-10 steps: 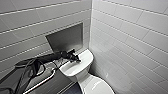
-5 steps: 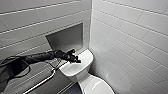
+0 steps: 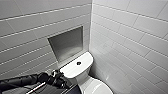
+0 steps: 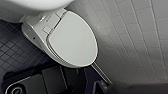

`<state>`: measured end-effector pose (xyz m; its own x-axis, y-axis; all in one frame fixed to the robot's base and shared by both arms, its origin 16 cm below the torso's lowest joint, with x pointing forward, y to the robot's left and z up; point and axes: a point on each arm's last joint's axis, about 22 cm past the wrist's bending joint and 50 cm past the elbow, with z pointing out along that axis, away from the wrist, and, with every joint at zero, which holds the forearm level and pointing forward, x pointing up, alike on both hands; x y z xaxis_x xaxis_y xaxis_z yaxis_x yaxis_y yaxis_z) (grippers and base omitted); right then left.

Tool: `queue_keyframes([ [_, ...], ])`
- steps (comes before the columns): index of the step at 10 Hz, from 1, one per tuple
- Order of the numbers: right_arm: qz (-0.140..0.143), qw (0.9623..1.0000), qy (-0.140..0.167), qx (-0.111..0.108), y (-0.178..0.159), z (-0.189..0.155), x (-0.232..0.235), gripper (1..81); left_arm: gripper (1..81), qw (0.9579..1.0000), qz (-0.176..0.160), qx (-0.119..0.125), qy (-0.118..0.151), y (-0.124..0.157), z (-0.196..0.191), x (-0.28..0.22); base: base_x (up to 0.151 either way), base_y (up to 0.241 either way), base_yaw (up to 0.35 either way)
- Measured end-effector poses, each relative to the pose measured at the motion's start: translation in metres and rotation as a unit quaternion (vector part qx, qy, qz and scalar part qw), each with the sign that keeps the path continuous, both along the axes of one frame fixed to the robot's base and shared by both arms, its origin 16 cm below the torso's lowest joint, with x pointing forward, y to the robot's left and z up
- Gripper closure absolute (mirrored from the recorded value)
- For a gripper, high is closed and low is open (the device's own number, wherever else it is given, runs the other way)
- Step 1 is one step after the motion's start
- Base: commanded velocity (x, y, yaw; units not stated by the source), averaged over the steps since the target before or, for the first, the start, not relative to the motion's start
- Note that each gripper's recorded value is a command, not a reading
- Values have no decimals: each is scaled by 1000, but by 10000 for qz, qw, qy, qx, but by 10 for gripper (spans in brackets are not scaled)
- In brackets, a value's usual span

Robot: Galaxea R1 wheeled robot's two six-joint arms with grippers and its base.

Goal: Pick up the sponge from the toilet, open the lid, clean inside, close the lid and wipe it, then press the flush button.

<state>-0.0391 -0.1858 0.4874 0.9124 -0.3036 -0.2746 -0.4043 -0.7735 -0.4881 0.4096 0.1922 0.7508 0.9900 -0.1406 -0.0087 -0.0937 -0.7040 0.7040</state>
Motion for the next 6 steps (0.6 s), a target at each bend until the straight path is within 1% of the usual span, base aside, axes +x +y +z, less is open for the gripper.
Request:
queue_keyframes([
  [2, 22, 9998, -209, 12, 5, 0, 11, 811, 811, 9999, 26, -48, 141, 5, -14, -69, 0, 0, 0],
  [4, 53, 9991, -421, 16, 5, 1, 25, 811, 811, 9995, 61, -2, 307, 12, -36, -141, 0, 0, 0],
  [6, 83, 9982, -596, 5, 6, 2, 34, 811, 811, 9992, 99, 32, 381, 14, -56, -202, 0, 0, 0],
])
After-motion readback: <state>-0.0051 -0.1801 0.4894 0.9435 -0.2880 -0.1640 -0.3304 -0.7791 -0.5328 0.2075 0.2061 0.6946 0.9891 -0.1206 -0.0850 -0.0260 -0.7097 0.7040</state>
